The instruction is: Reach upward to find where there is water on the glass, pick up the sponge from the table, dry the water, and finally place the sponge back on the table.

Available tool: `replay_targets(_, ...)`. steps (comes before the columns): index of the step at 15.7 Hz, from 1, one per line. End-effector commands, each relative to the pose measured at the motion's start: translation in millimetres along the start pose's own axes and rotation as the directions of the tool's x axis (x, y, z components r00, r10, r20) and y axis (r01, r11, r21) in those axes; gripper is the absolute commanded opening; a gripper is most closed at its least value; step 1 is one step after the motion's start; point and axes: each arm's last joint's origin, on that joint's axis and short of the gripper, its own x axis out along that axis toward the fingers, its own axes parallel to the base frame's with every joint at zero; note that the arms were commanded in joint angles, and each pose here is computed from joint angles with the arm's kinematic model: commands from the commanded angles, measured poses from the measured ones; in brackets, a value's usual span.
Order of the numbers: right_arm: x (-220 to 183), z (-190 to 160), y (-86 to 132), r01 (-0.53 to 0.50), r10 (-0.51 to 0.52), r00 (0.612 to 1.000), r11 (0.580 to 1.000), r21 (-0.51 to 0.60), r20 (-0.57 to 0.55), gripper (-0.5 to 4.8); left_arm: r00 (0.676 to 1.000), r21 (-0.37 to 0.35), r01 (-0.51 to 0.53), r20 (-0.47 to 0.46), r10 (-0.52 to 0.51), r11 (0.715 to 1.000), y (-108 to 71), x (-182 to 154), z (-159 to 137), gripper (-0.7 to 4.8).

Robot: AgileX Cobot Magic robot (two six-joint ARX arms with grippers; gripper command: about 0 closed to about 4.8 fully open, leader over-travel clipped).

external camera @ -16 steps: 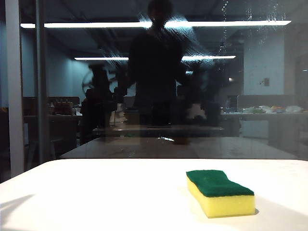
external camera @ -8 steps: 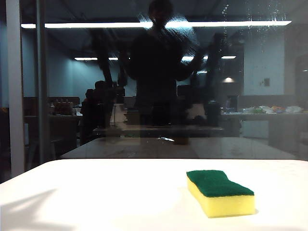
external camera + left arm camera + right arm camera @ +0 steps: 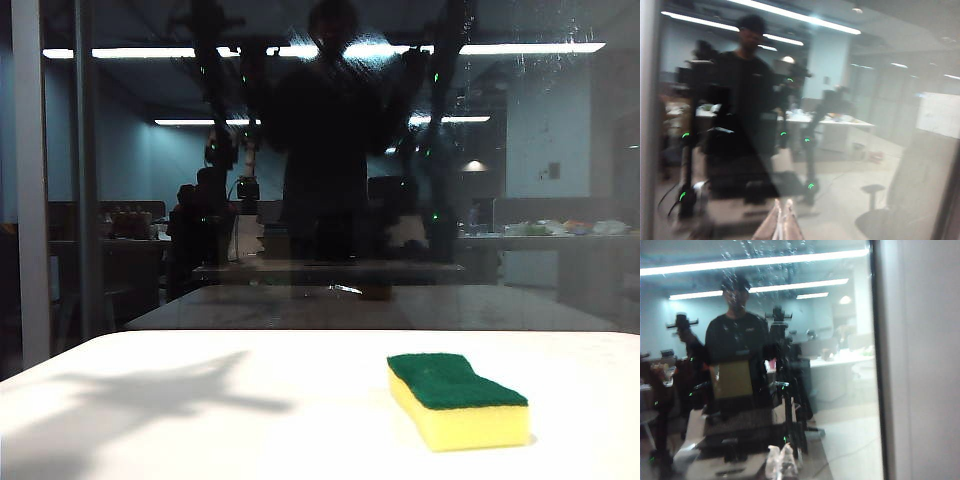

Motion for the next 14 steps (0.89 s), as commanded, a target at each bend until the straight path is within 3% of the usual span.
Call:
replay_targets(1,41,39,11,-0.001,0.001,0.999,1.0,-0.006,-0.035,-0.05,1.0,0.005,0.024,-0.003,-0.024,1.0,2.6,26,26,-0.04)
replay_targets(4,84,55,22,-0.05,0.05,0.996,0.999,0.01,-0.075,-0.05,0.999,0.016,0.049,0.022,-0.05,0.999,7.3,49,37,-0.04)
replay_targets(9,140,27,34,-0.084,0.089,0.978,0.996,0.033,-0.191,-0.05,0.994,0.042,0.11,-0.013,-0.109,0.993,19.5,90,32,-0.04)
replay_targets(14,150,22,35,-0.085,0.088,0.977,0.996,0.026,-0.195,-0.06,0.992,0.03,0.114,-0.049,-0.112,0.993,25.3,103,23,-0.04)
